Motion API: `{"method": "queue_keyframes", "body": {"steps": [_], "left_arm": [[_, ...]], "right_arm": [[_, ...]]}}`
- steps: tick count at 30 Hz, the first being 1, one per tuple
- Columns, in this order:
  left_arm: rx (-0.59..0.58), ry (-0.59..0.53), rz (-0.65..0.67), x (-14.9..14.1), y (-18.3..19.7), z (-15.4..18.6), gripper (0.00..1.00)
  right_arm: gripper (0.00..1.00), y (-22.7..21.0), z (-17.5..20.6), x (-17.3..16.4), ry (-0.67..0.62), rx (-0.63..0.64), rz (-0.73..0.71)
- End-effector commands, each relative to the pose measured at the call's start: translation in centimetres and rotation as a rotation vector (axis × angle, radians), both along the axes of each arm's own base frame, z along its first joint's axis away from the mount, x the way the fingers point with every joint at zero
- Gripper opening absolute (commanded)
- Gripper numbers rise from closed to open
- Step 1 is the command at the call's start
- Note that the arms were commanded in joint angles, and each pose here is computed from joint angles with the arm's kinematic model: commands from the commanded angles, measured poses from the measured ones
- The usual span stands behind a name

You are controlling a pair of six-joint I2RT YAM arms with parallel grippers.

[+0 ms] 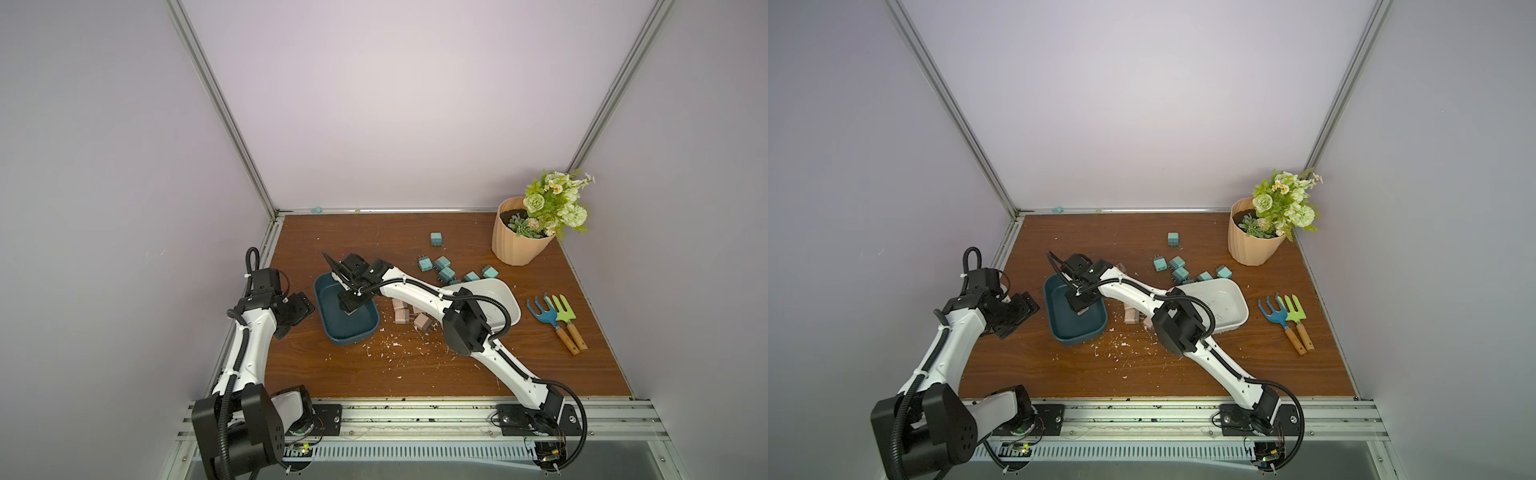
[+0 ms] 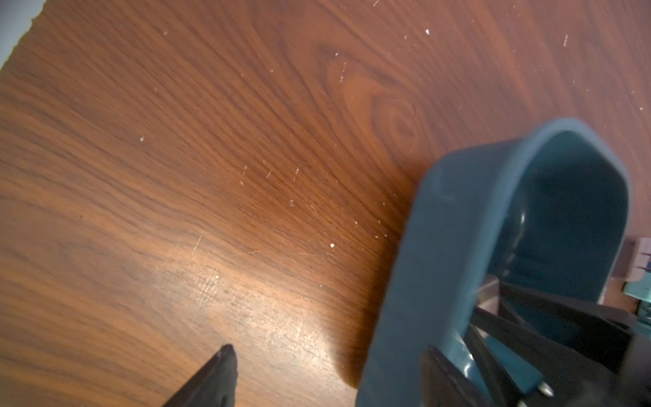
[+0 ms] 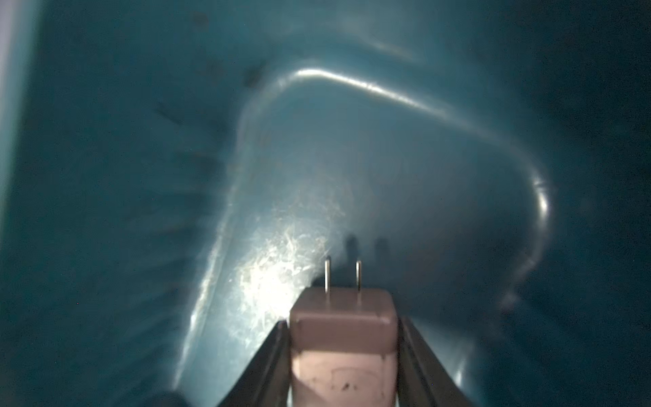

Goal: Place the plugs by color into the storage box
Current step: Adjust the storage box at the center of the board.

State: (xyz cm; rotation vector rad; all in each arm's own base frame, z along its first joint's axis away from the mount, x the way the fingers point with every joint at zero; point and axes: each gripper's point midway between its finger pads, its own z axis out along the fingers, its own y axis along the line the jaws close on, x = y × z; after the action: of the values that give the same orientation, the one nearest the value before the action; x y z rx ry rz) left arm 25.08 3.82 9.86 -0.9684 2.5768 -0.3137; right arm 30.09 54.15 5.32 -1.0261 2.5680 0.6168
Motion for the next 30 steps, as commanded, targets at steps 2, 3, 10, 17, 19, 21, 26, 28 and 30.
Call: {"method": "queue_keyframes", "body": {"steps": [2, 3, 10, 17, 19, 21, 26, 28, 30], "left_arm": [[-0.033, -0.018, 0.002, -0.2, -0.4, -0.3, 0.83], [-0.037, -0.019, -0.002, -0.2, -0.5, -0.4, 0.83], [-0.050, -0.054, -0.024, 0.6, -0.8, 0.3, 0.83], [-0.049, -0.075, -0.039, 1.7, -0.9, 1.0, 0.82], [-0.049, -0.075, -0.051, 2.0, -1.2, 1.1, 0.82], [-0.046, -0.072, -0.070, 2.4, -1.8, 1.0, 0.82], [-0.055, -0.062, -0.098, 2.7, -3.3, 0.5, 0.82], [-0.060, -0.059, -0.096, 2.5, -3.4, 0.2, 0.82], [-0.064, -0.053, -0.103, 2.3, -3.6, -0.1, 0.81]], "right_arm": [[0.59, 0.4, 1.6, 0.2, -0.054, 0.008, 0.028], [0.65, 0.3, 2.1, 0.2, -0.062, 0.011, 0.030], [0.84, -0.4, 10.1, 0.4, -0.126, 0.104, 0.013], [0.89, -6.0, 15.0, 2.2, -0.191, 0.073, -0.122], [0.89, -8.1, 14.9, 2.8, -0.199, 0.040, -0.166], [0.90, -10.1, 14.2, 3.4, -0.199, -0.002, -0.199], [0.91, -13.8, 12.7, 4.3, -0.188, -0.050, -0.263], [0.91, -14.9, 12.5, 4.5, -0.181, -0.054, -0.288], [0.91, -16.2, 12.2, 4.6, -0.170, -0.061, -0.314]]}}
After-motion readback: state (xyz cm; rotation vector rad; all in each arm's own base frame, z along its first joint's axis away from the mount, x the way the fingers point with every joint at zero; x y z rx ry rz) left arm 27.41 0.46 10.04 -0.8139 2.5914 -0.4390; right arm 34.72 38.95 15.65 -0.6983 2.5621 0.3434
